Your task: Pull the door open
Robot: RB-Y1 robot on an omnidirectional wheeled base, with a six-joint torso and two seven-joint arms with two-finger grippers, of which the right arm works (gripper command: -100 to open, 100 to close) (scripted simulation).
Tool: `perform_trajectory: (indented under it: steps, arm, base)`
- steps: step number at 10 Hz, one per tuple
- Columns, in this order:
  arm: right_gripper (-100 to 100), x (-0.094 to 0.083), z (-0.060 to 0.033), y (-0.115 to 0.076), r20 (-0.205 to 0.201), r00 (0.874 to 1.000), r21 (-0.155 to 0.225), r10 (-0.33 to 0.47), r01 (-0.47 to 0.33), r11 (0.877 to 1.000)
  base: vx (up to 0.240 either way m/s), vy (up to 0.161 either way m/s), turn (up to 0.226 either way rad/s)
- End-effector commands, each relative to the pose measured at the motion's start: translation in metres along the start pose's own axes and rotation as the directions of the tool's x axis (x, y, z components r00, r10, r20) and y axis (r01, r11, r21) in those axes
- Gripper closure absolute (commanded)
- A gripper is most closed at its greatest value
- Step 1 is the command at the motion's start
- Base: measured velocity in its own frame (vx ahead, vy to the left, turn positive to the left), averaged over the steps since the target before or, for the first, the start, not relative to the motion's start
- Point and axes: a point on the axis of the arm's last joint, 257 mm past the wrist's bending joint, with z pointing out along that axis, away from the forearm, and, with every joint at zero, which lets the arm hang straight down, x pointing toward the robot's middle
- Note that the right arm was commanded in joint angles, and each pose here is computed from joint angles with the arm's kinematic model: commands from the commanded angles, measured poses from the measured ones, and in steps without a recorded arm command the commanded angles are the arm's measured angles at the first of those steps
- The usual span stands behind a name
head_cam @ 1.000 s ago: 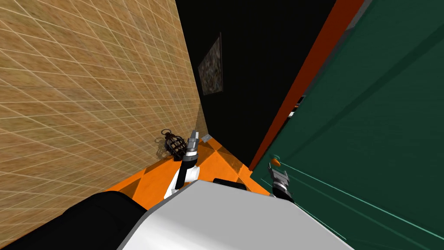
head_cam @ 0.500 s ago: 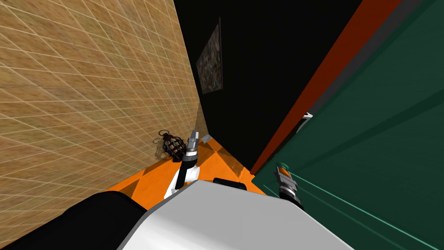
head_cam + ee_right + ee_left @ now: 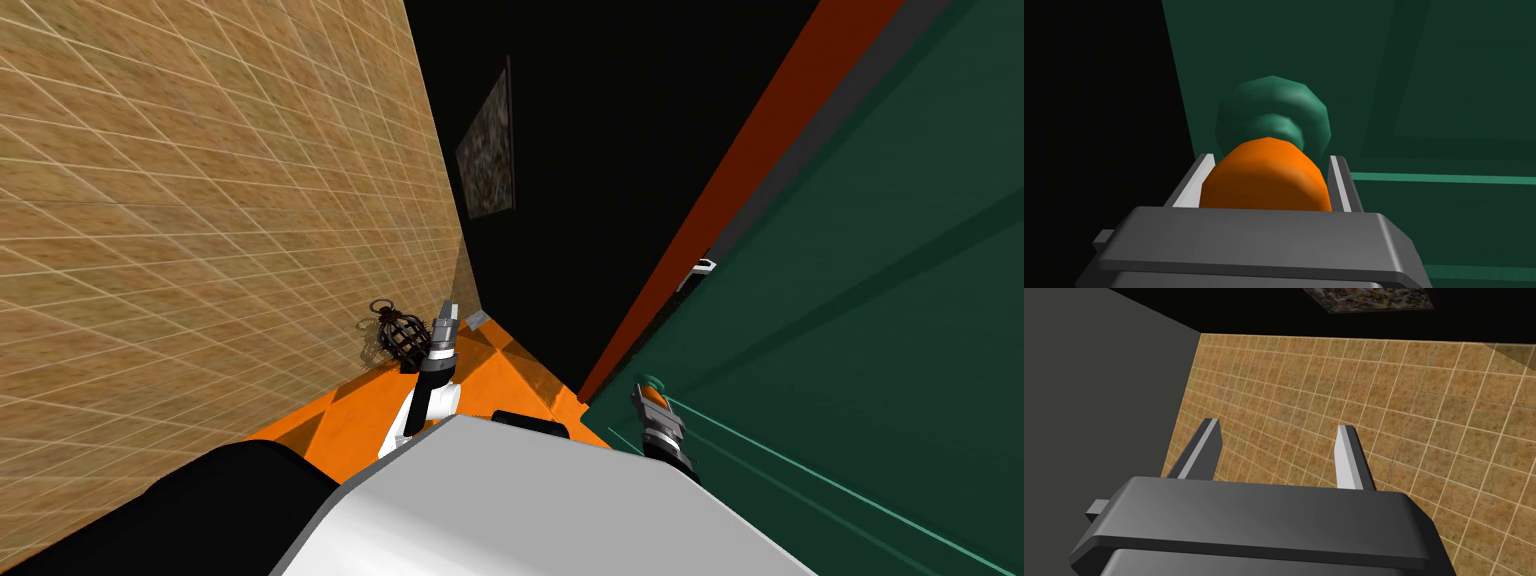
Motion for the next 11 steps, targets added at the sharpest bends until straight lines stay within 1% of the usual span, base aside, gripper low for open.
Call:
perform_trajectory:
  steps: [1, 2, 4, 5, 6, 9, 10, 11]
  arm:
    - [100, 0.001, -0.0015, -0.005, -0.003, 1.0, 0.026, 0.004, -0.004, 1.0]
    - [100, 0.001, -0.002, -0.006, -0.003, 1.0, 0.033, 0.005, -0.005, 0.999]
    - [100, 0.002, -0.0041, -0.012, -0.005, 1.0, 0.062, 0.011, -0.01, 0.998]
    - [100, 0.002, -0.0054, -0.015, -0.005, 1.0, 0.078, 0.014, -0.013, 0.997]
    - [100, 0.003, -0.0076, -0.02, -0.005, 1.0, 0.103, 0.018, -0.018, 0.995]
    - [100, 0.003, -0.0126, -0.029, -0.002, 1.0, 0.15, 0.028, -0.028, 0.988]
    - [100, 0.003, -0.014, -0.032, -0.001, 1.0, 0.162, 0.031, -0.03, 0.986]
    - [100, 0.002, -0.0125, -0.029, 0.001, 1.0, 0.153, 0.025, -0.025, 0.988]
  base:
    - [-0.139, -0.004, 0.089]
    - [-0.211, -0.01, 0.097]
    - [-0.196, -0.003, 0.074]
    - [-0.208, 0.014, 0.085]
    - [-0.23, 0.014, 0.106]
    - [-0.209, 0.0, 0.088]
    - [-0.206, 0.013, 0.07]
    - [-0.087, 0.006, 0.016]
